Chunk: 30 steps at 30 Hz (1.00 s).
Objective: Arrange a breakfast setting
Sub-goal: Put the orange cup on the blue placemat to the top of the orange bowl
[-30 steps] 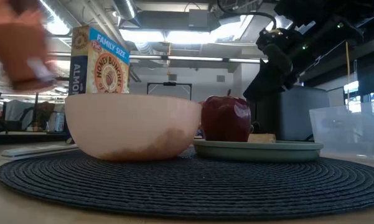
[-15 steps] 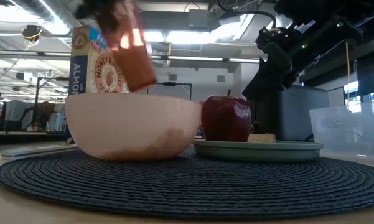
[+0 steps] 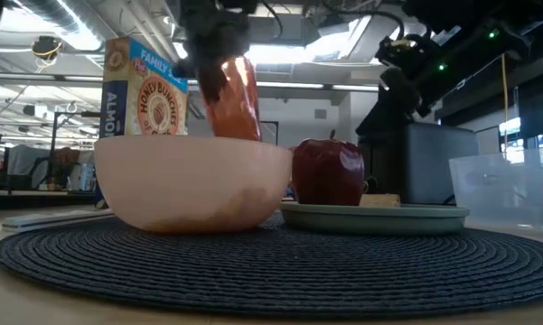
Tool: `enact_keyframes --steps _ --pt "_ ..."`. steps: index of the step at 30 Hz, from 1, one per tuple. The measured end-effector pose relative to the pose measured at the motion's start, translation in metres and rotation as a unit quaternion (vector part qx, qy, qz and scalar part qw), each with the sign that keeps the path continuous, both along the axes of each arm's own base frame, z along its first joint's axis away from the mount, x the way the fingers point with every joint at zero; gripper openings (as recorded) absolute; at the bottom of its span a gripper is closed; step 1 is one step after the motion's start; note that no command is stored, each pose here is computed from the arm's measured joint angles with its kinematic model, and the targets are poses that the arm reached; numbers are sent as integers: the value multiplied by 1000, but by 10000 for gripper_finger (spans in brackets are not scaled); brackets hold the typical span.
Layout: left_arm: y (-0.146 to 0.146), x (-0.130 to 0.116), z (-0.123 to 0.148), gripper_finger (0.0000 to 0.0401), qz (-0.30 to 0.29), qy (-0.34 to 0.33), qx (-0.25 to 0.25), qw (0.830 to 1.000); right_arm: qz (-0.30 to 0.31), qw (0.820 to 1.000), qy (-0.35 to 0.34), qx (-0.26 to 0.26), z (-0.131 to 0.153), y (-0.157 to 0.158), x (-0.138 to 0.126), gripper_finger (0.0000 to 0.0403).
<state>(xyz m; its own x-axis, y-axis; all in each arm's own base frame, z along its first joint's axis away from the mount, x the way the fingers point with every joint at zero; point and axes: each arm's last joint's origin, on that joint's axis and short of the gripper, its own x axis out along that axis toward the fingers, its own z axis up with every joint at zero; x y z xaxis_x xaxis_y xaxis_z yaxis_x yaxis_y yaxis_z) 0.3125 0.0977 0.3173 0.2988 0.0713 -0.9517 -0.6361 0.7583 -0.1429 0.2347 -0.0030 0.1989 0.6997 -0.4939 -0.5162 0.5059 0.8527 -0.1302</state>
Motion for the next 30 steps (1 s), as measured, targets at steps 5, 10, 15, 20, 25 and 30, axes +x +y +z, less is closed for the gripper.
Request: enact_keyframes --steps 5,10,15,20,25,30 --pt "18 15 -16 6 -7 4 -56 998 1 1000 -13 -1 7 0 -3 230" --pt "25 27 -42 5 -6 38 -75 996 1 1000 -10 -1 6 0 -4 230" --pt "26 32 -51 12 -24 44 -98 994 -2 1000 -1 -4 5 0 -5 230" --pt "25 32 -52 16 -38 42 -104 993 -3 1000 -1 -4 5 -1 -5 230" --pt "22 33 -52 10 -34 53 -77 995 -3 1000 -1 -4 5 -1 -5 230" --pt "13 37 -52 17 -59 46 -79 994 -15 1000 -2 -13 5 -1 -5 230"
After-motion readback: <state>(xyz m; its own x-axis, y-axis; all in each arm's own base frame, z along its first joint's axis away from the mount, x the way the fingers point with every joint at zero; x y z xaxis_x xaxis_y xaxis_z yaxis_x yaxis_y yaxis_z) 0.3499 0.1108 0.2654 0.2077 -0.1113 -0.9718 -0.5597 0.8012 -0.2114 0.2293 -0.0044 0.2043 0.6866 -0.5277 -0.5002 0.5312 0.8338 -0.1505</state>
